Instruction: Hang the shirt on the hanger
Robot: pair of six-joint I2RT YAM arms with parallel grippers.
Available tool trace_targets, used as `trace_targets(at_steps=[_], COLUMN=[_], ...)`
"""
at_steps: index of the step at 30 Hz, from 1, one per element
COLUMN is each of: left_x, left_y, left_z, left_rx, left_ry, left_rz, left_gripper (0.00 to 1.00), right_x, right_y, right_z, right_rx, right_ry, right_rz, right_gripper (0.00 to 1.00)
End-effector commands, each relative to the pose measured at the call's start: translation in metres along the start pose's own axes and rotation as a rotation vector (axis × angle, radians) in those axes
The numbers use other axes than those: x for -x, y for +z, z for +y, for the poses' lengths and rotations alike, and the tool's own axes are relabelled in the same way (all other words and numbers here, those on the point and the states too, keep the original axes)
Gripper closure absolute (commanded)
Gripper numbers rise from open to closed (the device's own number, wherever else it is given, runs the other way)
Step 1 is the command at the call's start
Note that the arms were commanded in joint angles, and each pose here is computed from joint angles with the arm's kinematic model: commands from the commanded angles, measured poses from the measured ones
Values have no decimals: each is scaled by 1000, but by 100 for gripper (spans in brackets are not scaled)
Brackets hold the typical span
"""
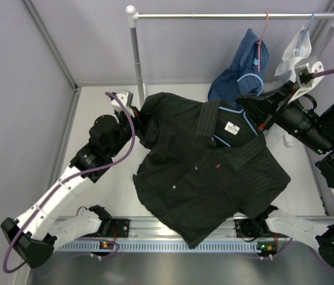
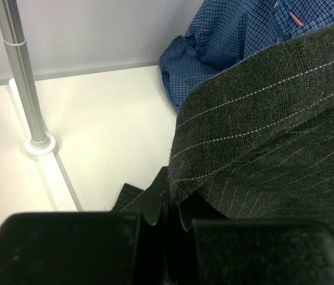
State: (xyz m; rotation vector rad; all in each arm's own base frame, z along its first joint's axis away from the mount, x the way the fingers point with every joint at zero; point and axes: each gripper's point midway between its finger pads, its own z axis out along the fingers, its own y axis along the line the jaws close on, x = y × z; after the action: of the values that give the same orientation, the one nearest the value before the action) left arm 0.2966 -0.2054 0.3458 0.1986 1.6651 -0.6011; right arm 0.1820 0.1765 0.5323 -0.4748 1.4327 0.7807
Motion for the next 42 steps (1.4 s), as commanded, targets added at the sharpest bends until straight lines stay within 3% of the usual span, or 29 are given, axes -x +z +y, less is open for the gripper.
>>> trace_targets(at_steps=[1,7,12,16,17,18,22,24,27,30,36,42], left_x=[-1,-11,-27,-22,-19,-13,39,75,119,139,123,65], left_y=[-4,9,21,26,26,26,7,-13,-48,-69,-82,-81], left_z=[16,12,37,29,27,25,35,43,63,65,57,59], left_rx=[84,73,226,203,189,180,275,340,493,515,447,405], left_ry=[-37,-40,-25,-23,-10,-5,56,116,171,205,187,151], left_rz=[-10,41,126,153,153,144,64,27,-36,-33,34,153], left_gripper=[100,100,100,62,8,2,2,2,2,2,2,2], right_x=[27,25,31,32,31,37,29,44,28,20,31,46], right_y=[-10,-1,-1,7,8,8,34,27,65,84,114,131], right_z=[-2,-2,-5,-8,-17,-19,-59,-79,-116,-143,-165,-183], right_rx=[-30,-25,-41,-52,-100,-120,-308,-445,-606,-740,-837,-893], right_ry=[-18,-4,-8,-9,0,-3,-32,-53,-69,-69,-92,-146], right_rz=[-97,-89,-103,-94,-87,-96,6,13,97,104,14,-61], right_gripper=[100,100,100,100,100,100,100,100,100,100,100,100])
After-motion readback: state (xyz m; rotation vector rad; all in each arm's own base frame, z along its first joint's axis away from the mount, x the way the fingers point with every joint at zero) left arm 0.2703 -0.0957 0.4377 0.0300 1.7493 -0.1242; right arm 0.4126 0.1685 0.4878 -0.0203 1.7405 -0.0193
